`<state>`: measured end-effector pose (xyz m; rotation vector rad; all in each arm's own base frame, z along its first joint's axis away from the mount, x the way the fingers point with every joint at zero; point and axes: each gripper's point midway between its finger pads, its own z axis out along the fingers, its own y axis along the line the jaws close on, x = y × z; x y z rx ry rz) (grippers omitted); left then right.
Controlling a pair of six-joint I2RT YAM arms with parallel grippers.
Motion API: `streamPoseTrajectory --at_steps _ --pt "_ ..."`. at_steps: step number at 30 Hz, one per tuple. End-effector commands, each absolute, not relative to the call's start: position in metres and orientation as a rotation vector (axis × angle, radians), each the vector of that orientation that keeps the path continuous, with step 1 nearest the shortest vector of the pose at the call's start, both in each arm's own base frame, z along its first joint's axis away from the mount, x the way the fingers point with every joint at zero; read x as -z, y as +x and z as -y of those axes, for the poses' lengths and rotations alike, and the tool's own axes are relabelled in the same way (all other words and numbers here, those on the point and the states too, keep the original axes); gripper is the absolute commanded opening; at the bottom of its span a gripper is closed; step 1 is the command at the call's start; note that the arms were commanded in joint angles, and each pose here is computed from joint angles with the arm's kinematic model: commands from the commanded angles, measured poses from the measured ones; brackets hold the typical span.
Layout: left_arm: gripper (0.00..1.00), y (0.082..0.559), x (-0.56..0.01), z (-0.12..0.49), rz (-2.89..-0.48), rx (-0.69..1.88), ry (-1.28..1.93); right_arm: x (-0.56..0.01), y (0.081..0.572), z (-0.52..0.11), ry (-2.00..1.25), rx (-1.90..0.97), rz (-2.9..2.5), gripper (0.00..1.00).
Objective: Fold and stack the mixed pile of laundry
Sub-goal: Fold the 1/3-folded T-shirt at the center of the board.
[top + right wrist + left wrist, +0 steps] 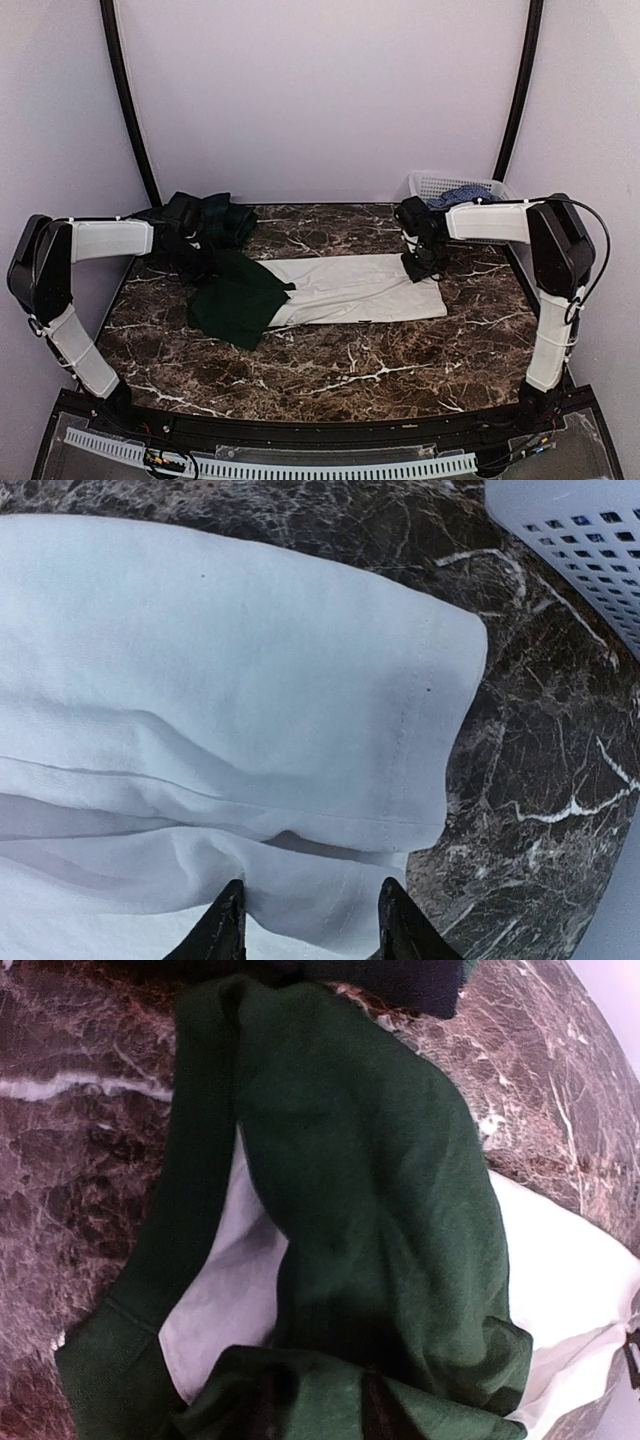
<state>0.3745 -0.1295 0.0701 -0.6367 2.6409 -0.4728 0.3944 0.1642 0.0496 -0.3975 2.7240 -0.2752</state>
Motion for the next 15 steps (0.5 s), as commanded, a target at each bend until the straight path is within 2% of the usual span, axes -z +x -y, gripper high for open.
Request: streamPoseTrajectory --at_steps 1,2,3,6,11,15 --pt "0.39 0.39 -0.103 0.12 -2.57 0.431 -0.551 -0.084 0.396 -0.154 -0.333 0.239 -2.676 0.5" --pt "0.47 0.389 -0.108 0.118 -2.565 0.427 -0.55 -0.093 0.393 -0.151 -0.311 0.217 -2.664 0.56" --pt "0.5 0.385 -0.114 0.111 -2.562 0.427 -0.56 -0.098 0.389 -0.147 -0.292 0.187 -2.665 0.59" --pt "0.58 0.372 -0.126 0.098 -2.55 0.478 -0.595 -0.115 0.376 -0.139 -0.224 0.051 -2.663 0.61" --pt "0.59 0.339 -0.118 0.074 -2.577 0.481 -0.689 -0.117 0.346 -0.137 -0.119 -0.209 -2.682 0.58" --pt "0.54 0.321 -0.105 0.069 -2.605 0.467 -0.736 -0.099 0.326 -0.142 -0.068 -0.333 -2.718 0.56"
